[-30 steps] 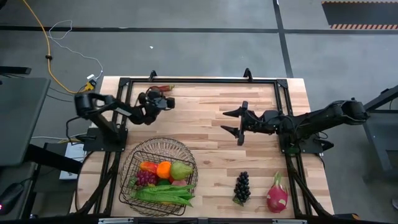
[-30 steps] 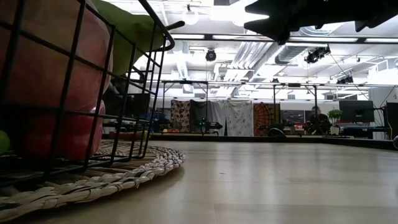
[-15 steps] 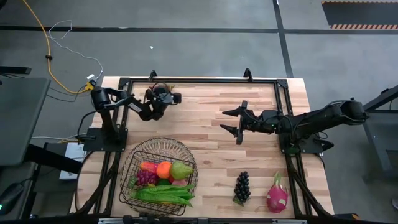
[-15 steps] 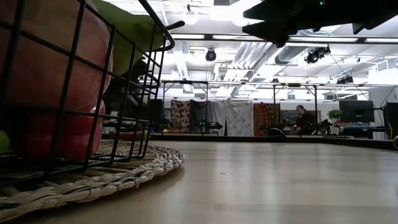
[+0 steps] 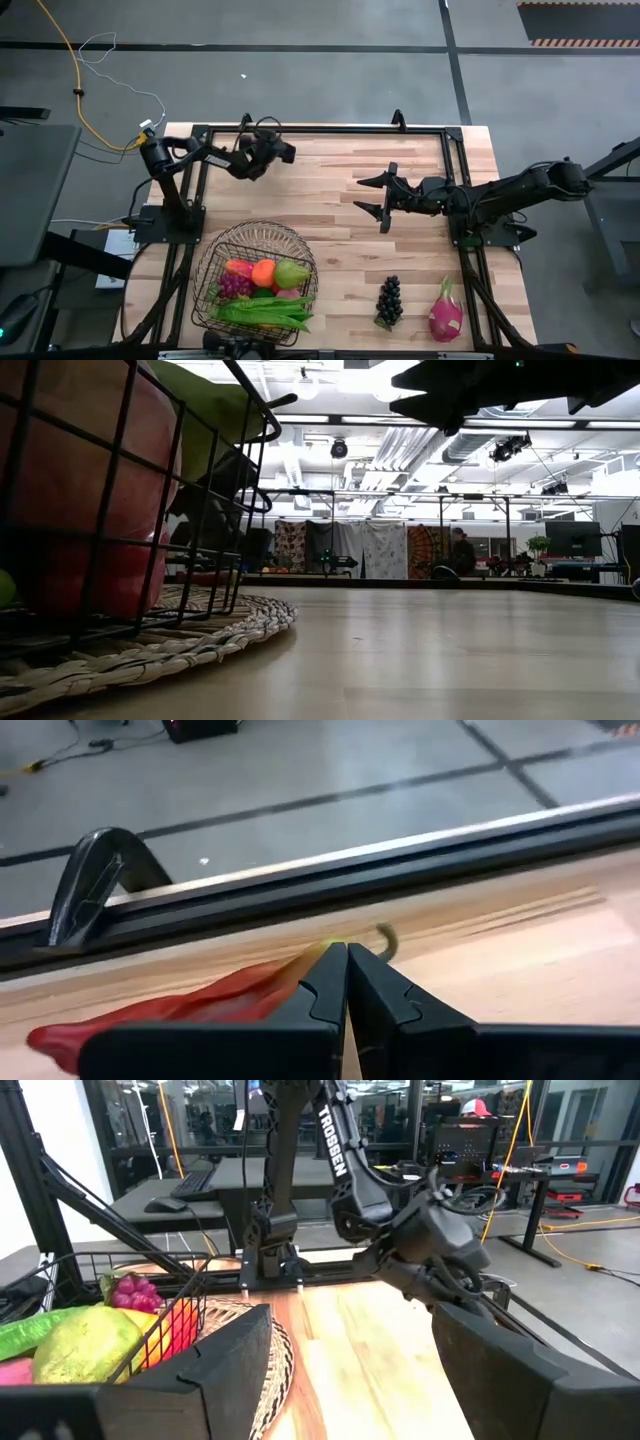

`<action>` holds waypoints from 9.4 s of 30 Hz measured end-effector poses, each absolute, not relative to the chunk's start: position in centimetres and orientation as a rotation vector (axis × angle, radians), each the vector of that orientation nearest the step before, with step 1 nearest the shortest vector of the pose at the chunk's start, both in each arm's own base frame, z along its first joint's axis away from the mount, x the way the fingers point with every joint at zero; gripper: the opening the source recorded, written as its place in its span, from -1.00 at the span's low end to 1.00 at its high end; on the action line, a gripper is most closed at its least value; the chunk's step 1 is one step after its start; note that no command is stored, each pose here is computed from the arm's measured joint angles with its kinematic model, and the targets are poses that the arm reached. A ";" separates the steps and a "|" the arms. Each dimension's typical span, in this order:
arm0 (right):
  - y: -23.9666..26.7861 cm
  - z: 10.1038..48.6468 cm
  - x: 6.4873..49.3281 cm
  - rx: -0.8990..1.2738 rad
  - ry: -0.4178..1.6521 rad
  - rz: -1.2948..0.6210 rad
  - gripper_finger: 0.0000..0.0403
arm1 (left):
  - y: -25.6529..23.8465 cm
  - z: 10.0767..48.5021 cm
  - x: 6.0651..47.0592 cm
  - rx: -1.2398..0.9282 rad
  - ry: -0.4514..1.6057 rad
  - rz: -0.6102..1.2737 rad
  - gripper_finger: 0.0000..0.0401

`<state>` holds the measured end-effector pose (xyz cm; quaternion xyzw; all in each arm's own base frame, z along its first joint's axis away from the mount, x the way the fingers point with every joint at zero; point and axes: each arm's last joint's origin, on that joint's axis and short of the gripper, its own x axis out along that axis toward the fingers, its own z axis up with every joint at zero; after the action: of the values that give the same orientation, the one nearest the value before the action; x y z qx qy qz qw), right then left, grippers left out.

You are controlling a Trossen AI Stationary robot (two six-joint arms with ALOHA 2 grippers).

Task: Build produce basket
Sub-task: Put the red chili pepper into the black wire basket, then put the purple grapes into the black wire basket

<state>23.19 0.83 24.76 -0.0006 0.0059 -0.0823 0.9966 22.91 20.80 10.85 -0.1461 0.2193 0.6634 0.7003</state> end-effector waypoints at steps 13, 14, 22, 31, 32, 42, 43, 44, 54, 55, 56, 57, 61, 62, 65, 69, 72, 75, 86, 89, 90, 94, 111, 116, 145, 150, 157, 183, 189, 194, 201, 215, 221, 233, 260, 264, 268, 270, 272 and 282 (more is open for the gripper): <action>0.8 24.7 23.2 -0.002 0.015 -0.165 0.33 | 23.5 11.3 21.6 -0.432 0.583 1.459 -1.00; 0.8 24.7 23.2 -0.002 0.015 -0.165 0.33 | 23.6 11.3 21.4 -0.434 0.583 1.464 -1.00; 0.8 24.7 23.2 -0.006 0.018 -0.165 0.33 | 23.8 11.6 21.3 -0.385 0.557 1.549 -1.00; 0.8 24.7 23.2 -0.010 0.019 -0.165 0.33 | 23.7 11.5 21.2 -0.342 0.598 1.568 -1.00; 0.8 24.7 23.2 -0.010 0.019 -0.165 0.33 | 23.7 11.4 21.0 -0.351 0.607 1.568 -1.00; 0.8 24.7 23.2 -0.007 0.020 -0.166 0.33 | 23.5 11.4 20.4 -0.429 0.676 1.512 -1.00; 0.8 24.7 23.2 -0.006 0.020 -0.166 0.33 | 23.4 11.4 20.4 -0.437 0.685 1.498 -1.00; 0.8 24.7 23.2 -0.006 0.020 -0.166 0.33 | 23.3 11.6 20.3 -0.452 0.694 1.477 -1.00; 0.8 24.7 23.2 -0.006 0.020 -0.166 0.33 | 20.9 12.7 20.3 -0.505 0.834 1.376 -1.00; 0.8 24.7 23.2 -0.003 0.019 -0.166 0.33 | 20.5 12.9 20.4 -0.509 0.846 1.360 -1.00; 0.8 24.7 23.2 -0.002 0.019 -0.166 0.33 | 20.0 13.0 20.7 -0.511 0.853 1.347 -1.00; 0.8 24.7 23.2 -0.002 0.019 -0.166 0.33 | 19.5 13.0 21.0 -0.507 0.860 1.332 -1.00; 0.8 24.7 23.2 -0.002 0.019 -0.166 0.33 | 17.1 13.1 22.4 -0.485 0.894 1.261 -1.00; 0.8 24.7 23.2 -0.002 0.019 -0.166 0.33 | 16.5 13.1 22.8 -0.478 0.898 1.243 -1.00; 0.8 24.7 23.2 -0.002 0.019 -0.166 0.33 | 14.8 13.1 23.9 -0.458 0.894 1.188 -1.00; 0.8 24.7 23.2 -0.001 0.019 -0.166 0.33 | 13.7 13.4 24.7 -0.447 0.872 1.132 -1.00; 0.8 24.7 23.2 -0.002 0.019 -0.166 0.33 | 13.6 14.1 24.7 -0.452 0.870 1.063 -1.00; 0.8 24.7 23.2 -0.001 0.019 -0.166 0.33 | 13.6 15.4 24.5 -0.409 0.862 0.987 -1.00; 0.8 24.5 23.2 -0.003 0.032 -0.166 0.33 | 12.5 21.9 22.3 -0.292 0.736 0.639 -0.96; 0.8 24.5 23.2 -0.005 0.041 -0.166 0.33 | 12.1 22.3 21.6 -0.265 0.813 0.610 -0.80; 0.8 24.5 23.2 -0.005 0.041 -0.166 0.33 | 12.0 22.5 21.4 -0.249 0.854 0.615 -0.72; 0.8 24.5 23.2 -0.005 0.040 -0.166 0.33 | 12.2 23.0 21.3 -0.179 0.960 0.628 -0.32; 0.5 24.5 23.2 -0.002 0.040 -0.179 0.33 | 13.8 19.6 24.0 0.001 1.349 0.400 0.70; 0.5 24.5 23.2 -0.002 0.040 -0.178 0.33 | 14.8 17.8 24.2 0.101 1.454 0.350 0.67; 0.5 24.5 23.2 0.017 0.039 -0.179 0.33 | 17.7 13.5 23.8 0.099 1.601 0.310 0.44; 0.5 24.5 23.2 0.017 0.039 -0.179 0.33 | 17.3 13.5 24.0 0.126 1.615 0.299 0.06; 0.5 24.5 23.2 0.017 0.039 -0.179 0.33 | 17.4 13.6 23.9 0.136 1.614 0.345 -0.49; 0.5 24.4 23.2 0.016 0.043 -0.178 0.33 | 7.7 29.9 16.2 -0.083 0.340 0.264 -0.60; 0.5 24.4 23.2 0.016 0.043 -0.179 0.33 | 4.2 25.2 14.7 -0.154 0.039 0.121 -0.59; 0.5 24.4 23.2 0.014 0.043 -0.178 0.33 | 2.8 22.1 14.2 -0.165 -0.085 0.098 -0.59; 0.5 24.4 23.2 0.013 0.043 -0.179 0.33 | 2.5 21.6 14.1 -0.126 -0.121 0.227 -0.59; 0.5 24.4 23.2 0.015 0.043 -0.179 0.33 | 2.0 21.7 14.2 -0.122 -0.129 0.161 -0.59; 0.5 24.4 23.2 0.013 0.043 -0.179 0.33 | 2.0 21.7 14.2 -0.137 -0.126 0.153 -0.59; 0.5 24.4 23.2 -0.005 0.045 -0.178 0.33 | -1.3 22.8 13.9 -0.081 -0.212 -0.385 -0.59; 0.5 24.4 23.2 -0.003 0.048 -0.178 0.33 | -8.2 23.7 13.6 -0.269 0.676 -0.143 -0.18; 0.5 24.4 23.2 -0.003 0.048 -0.179 0.33 | -8.8 23.5 14.0 -0.269 0.733 -0.131 -0.14; 0.5 24.4 23.2 -0.003 0.047 -0.178 0.33 | -8.9 25.3 14.4 -0.208 0.680 -0.154 -0.13; 0.5 24.4 23.2 -0.003 0.046 -0.178 0.33 | -8.6 27.0 14.6 -0.137 0.616 -0.140 -0.13; 0.5 24.5 23.2 -0.003 0.038 -0.179 0.33 | -8.2 28.8 14.7 -0.061 0.528 -0.089 -0.14; 0.5 24.6 23.2 -0.002 0.021 -0.178 0.33 | -4.9 31.7 16.9 0.263 0.211 0.155 -0.23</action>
<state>23.18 0.51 24.65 -0.0010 0.0106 -0.0891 0.9960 16.87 -4.95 31.71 0.1309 0.1047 0.0772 0.9828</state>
